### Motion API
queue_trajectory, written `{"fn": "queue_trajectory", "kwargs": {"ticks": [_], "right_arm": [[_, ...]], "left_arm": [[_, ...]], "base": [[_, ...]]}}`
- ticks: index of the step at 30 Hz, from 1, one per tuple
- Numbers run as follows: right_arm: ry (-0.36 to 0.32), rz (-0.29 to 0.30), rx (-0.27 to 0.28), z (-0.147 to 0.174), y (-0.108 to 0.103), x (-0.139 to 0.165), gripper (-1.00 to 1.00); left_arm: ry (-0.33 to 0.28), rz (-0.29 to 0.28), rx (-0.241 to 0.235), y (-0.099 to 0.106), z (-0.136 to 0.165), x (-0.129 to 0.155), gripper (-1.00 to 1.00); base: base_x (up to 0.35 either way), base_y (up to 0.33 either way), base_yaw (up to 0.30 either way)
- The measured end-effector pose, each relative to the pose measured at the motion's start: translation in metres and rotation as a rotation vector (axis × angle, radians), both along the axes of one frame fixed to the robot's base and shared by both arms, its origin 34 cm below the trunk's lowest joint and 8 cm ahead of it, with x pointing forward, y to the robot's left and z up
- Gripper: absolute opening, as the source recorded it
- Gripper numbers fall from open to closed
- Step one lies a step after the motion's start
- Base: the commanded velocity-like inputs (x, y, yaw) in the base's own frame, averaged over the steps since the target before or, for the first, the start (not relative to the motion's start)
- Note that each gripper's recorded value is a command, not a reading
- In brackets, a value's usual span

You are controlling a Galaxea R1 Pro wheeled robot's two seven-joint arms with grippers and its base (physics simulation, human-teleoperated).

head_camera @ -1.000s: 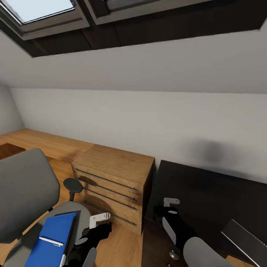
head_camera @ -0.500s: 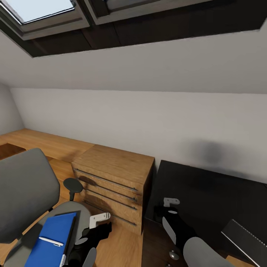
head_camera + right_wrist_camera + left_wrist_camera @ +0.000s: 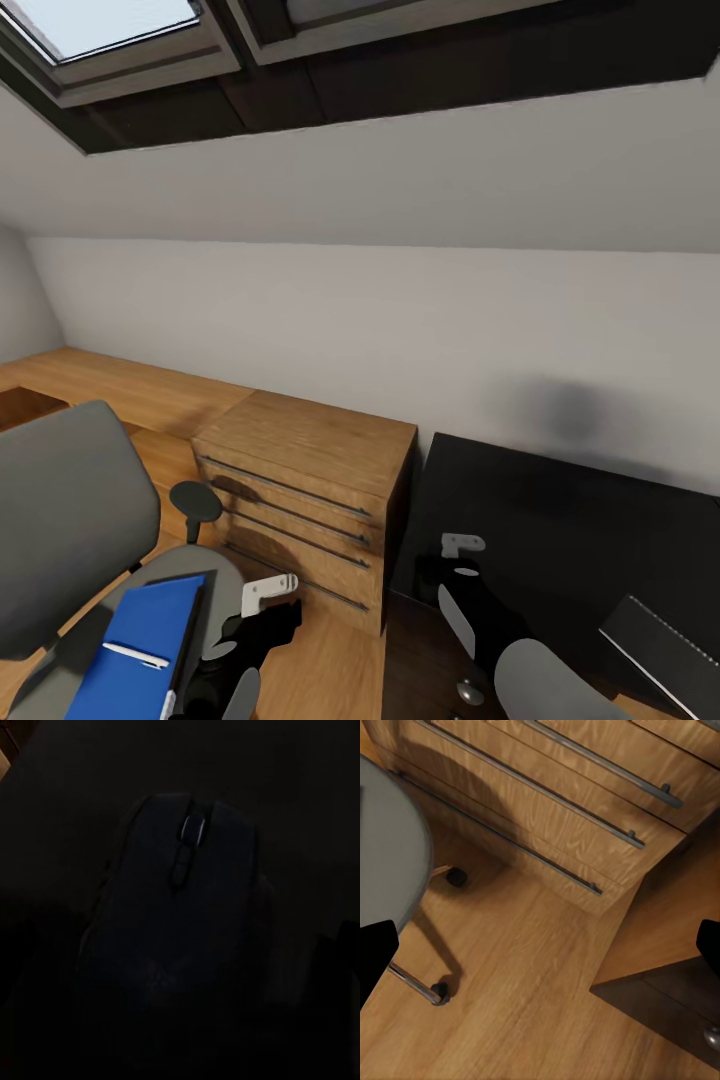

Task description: In the bedroom, organize the workspace by keeping the computer under the desk, ensuring the monitor is on the desk, placing the keyboard on the desk next to the monitor, placing the mouse on the desk next to the keyboard, moving the folder from the swivel chair onto the desk next to the mouse, stacking the notebook on top of the folder with the pen on top of the notebook, and positioning the swivel chair next to the desk.

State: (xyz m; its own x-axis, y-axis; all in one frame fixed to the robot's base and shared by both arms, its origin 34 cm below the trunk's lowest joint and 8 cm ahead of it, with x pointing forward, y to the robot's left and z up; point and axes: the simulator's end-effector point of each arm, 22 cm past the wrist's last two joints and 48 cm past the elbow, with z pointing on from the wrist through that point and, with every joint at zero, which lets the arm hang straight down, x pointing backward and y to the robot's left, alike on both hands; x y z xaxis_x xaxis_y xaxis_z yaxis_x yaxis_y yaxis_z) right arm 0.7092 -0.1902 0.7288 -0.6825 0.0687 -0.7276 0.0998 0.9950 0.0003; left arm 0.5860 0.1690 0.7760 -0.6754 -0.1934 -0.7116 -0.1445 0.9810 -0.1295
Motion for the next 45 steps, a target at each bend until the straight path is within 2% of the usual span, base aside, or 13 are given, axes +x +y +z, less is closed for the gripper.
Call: {"fn": "queue_trajectory", "kwargs": {"ticks": [25,26,45], "right_arm": [[-0.001,0.001,0.0,0.0004,0.0001,0.0004,1.0],[0.0,0.0,0.0,0.0003,0.0,0.0002,-1.0],[-0.002,0.003,-0.004,0.0005,-0.001,0.0006,-1.0]], "left_arm": [[0.0,0.002,0.001,0.0011,-0.0002,0.0,1.0],[0.0,0.002,0.001,0.0009,-0.0002,0.0,1.0],[0.001,0.003,0.002,0.0012,-0.0002,0.0,1.0]], "base": [[0.01,0.0,0.0],[0.0,0.0,0.0],[0.0,0.0,0.0]]}}
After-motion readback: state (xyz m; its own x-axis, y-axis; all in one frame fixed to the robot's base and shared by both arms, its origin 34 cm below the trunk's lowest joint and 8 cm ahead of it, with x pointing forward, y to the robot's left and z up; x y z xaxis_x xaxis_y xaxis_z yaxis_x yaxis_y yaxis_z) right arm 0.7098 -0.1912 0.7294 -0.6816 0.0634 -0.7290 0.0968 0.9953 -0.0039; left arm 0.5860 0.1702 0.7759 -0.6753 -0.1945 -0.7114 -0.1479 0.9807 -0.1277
